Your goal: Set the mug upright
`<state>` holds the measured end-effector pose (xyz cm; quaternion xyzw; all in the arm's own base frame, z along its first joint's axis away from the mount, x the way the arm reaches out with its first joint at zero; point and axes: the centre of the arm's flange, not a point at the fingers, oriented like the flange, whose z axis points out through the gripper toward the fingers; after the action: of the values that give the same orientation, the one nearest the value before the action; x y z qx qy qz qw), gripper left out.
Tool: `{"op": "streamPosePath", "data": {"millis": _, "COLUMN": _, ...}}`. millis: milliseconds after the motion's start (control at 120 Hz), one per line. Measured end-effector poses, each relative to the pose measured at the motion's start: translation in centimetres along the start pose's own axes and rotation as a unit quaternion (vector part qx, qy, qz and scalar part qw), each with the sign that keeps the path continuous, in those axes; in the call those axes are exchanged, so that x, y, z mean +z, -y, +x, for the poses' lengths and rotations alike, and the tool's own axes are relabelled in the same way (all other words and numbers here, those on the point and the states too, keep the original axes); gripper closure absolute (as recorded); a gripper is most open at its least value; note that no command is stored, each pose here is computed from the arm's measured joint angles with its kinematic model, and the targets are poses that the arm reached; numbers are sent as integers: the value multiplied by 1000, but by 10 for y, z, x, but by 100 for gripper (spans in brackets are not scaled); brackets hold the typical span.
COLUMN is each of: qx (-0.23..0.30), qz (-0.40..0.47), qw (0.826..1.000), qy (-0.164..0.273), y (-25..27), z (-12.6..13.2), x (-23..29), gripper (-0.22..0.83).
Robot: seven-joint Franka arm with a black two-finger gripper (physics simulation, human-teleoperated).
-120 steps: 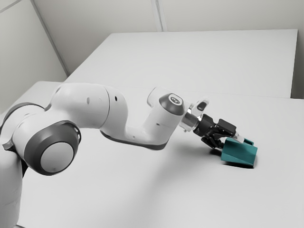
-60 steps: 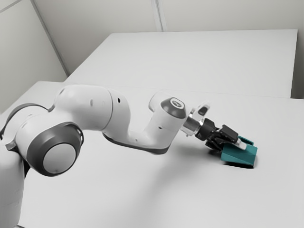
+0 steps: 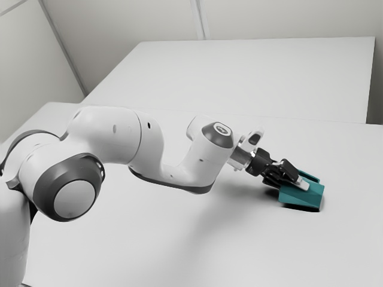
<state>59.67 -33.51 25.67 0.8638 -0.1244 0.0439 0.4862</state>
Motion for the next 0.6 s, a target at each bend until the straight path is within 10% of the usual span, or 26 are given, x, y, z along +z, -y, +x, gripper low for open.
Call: {"op": "streamPosePath", "data": {"millis": 600, "qx": 35, "qz": -15, "qw": 999, "qy": -24, "y": -45, "z": 10, "x": -26, "gripper": 75}}
